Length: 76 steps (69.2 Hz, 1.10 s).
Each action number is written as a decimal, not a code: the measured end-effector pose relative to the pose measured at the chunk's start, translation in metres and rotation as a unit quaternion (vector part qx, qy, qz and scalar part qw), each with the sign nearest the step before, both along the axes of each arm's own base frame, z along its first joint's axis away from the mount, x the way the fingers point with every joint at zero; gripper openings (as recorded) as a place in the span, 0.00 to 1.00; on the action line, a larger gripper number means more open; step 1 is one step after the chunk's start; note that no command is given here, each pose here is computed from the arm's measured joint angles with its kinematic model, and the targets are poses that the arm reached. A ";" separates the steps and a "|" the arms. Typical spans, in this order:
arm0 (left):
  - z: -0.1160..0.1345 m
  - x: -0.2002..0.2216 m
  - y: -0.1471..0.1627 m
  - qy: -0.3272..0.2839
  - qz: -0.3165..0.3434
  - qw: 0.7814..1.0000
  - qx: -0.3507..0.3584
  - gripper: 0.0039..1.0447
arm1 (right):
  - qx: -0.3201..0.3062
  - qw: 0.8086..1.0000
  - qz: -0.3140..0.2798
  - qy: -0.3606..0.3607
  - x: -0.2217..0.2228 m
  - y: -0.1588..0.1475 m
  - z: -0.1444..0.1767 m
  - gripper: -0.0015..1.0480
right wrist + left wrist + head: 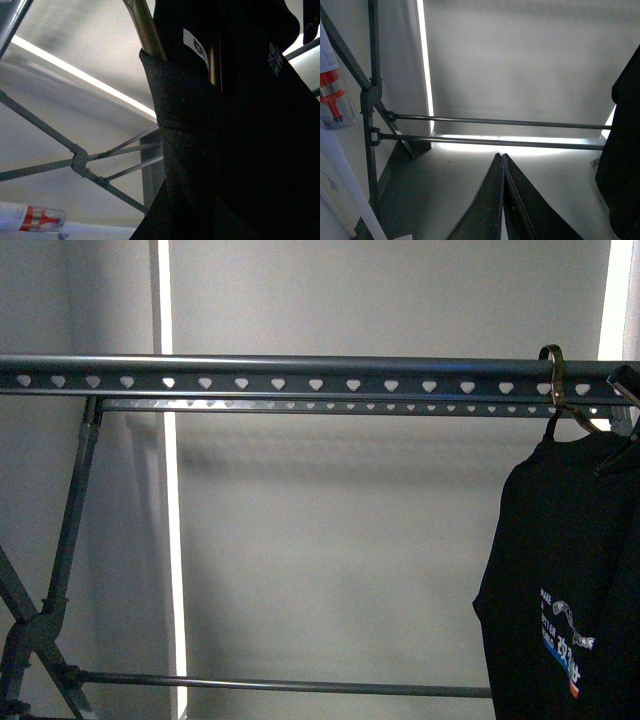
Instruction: Hang clothes on hanger
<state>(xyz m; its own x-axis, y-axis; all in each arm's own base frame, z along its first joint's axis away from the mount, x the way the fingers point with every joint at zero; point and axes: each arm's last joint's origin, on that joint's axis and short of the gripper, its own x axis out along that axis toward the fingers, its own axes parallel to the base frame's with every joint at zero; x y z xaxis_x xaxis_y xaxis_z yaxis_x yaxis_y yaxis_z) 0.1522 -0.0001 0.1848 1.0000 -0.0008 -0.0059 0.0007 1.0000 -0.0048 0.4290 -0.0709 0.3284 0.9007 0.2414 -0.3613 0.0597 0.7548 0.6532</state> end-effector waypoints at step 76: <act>-0.012 -0.043 0.000 -0.014 0.000 1.000 0.001 0.03 | -0.339 0.916 -0.053 -0.207 -0.284 0.059 -0.100 0.43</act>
